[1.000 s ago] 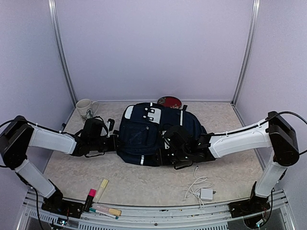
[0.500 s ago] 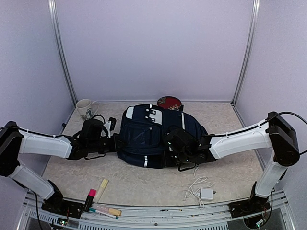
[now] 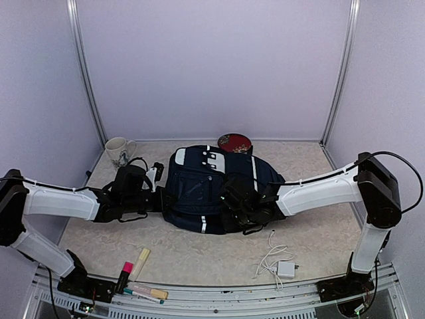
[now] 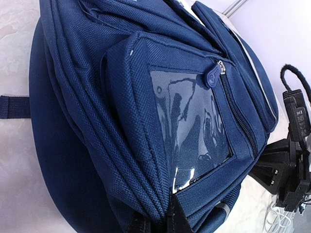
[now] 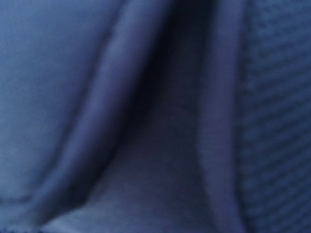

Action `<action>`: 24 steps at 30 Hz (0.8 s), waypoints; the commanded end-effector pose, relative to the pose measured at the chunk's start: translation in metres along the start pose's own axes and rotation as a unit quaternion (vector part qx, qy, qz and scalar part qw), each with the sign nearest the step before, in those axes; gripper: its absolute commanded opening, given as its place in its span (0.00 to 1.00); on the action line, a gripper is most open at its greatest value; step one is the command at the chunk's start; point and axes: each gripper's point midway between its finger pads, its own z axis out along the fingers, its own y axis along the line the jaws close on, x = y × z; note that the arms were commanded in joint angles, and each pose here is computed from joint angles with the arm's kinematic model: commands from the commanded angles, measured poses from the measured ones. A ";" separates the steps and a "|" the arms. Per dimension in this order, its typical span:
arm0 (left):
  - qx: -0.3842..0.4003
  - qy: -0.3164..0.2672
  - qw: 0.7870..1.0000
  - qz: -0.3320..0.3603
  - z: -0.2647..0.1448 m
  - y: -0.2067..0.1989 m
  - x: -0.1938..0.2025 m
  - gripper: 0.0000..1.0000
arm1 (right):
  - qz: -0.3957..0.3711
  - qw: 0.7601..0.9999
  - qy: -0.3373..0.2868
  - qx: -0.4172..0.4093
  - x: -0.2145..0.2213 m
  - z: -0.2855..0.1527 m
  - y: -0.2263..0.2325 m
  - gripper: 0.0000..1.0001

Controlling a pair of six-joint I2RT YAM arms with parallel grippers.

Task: Pack the student bag
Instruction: Zip the student bag into the largest pocket of the bag.

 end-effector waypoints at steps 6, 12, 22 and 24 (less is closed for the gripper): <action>-0.005 -0.041 0.999 0.032 -0.020 0.000 -0.041 0.00 | 0.006 1.000 0.008 -0.028 -0.002 -0.025 -0.023 0.00; -0.039 -0.049 0.998 0.022 -0.028 0.026 -0.049 0.00 | 0.017 0.998 0.043 -0.046 0.013 -0.038 -0.056 0.00; -0.078 -0.064 0.995 0.009 -0.042 0.055 -0.058 0.00 | 0.026 0.997 0.067 0.021 0.028 -0.058 -0.142 0.00; -0.077 -0.068 0.995 0.006 -0.045 0.055 -0.060 0.00 | 0.011 0.999 0.051 0.002 0.022 -0.063 -0.144 0.00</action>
